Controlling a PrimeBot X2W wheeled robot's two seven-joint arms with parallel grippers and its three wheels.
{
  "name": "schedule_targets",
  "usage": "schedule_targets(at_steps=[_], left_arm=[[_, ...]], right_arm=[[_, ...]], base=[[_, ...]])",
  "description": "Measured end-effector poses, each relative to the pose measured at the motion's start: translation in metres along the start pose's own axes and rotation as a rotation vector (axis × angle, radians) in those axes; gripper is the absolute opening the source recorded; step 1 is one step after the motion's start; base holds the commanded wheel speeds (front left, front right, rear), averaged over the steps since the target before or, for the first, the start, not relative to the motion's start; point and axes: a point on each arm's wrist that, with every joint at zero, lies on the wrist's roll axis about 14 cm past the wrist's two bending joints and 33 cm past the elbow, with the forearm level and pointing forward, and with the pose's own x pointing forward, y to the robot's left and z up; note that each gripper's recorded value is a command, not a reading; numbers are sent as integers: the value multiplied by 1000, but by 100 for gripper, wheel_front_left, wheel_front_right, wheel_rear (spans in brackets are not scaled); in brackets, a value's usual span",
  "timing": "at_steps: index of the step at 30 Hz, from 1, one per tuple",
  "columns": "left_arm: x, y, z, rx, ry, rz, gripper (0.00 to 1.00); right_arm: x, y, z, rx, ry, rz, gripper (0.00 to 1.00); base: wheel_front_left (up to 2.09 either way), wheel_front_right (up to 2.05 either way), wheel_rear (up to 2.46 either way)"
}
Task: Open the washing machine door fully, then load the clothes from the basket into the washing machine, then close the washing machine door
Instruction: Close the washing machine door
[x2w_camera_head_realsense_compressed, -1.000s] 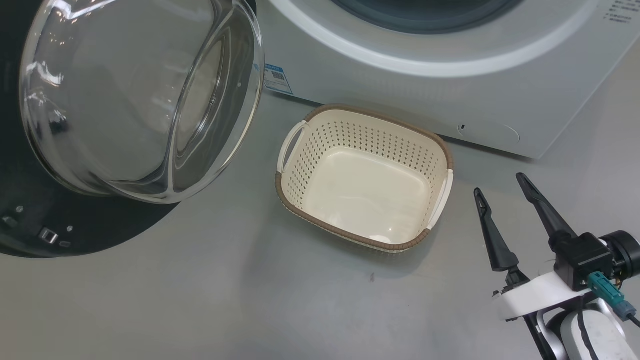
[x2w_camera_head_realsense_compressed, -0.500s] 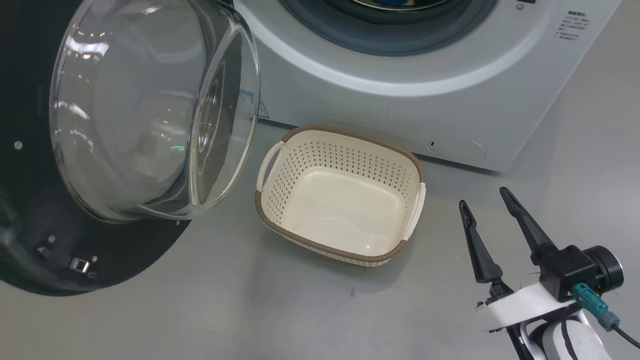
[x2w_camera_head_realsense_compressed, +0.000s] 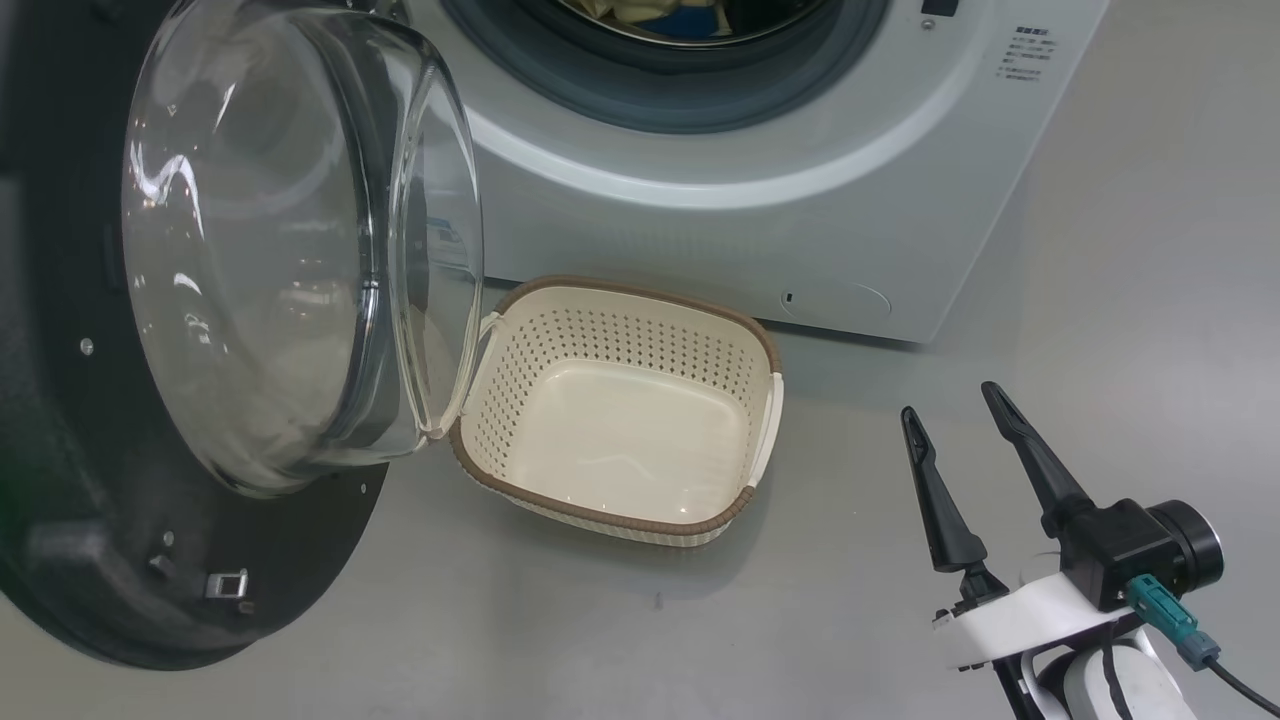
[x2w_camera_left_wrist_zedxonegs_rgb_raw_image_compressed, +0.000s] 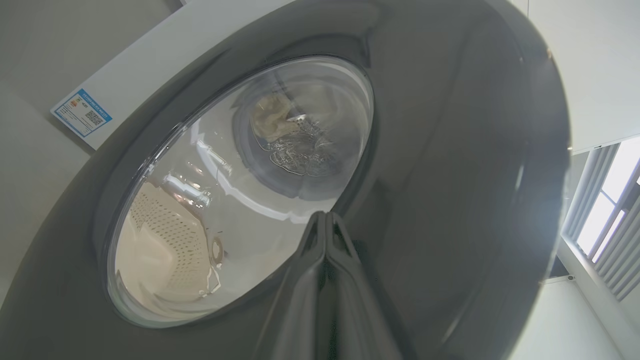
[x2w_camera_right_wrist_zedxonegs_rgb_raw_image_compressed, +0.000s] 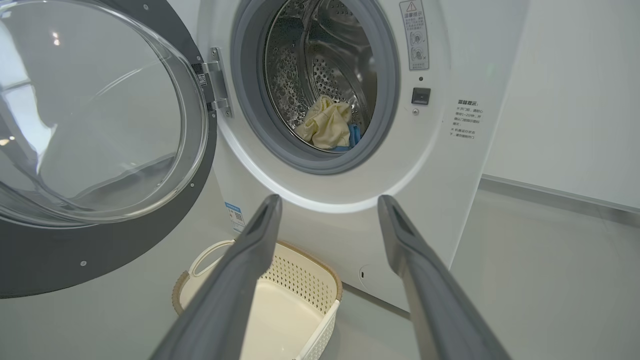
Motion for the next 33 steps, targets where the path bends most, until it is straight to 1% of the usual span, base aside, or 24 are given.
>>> schedule_targets(at_steps=[11,20,29,33], left_arm=[[38,-12,-44,-26,174,-85,0],[74,-16,-75,-87,276,-146,0],[119,-29,-106,-100,391,-223,0],[133,-32,-115,-117,412,-247,0]], right_arm=[[-13,-19,3,5,-15,-82,100],[-15,-41,7,2,-39,-152,100],[-24,-62,2,5,-27,-219,100],[-24,-68,3,3,-32,-235,100]], base=[[0,0,0],[0,0,0],[0,0,0],[0,0,0]])
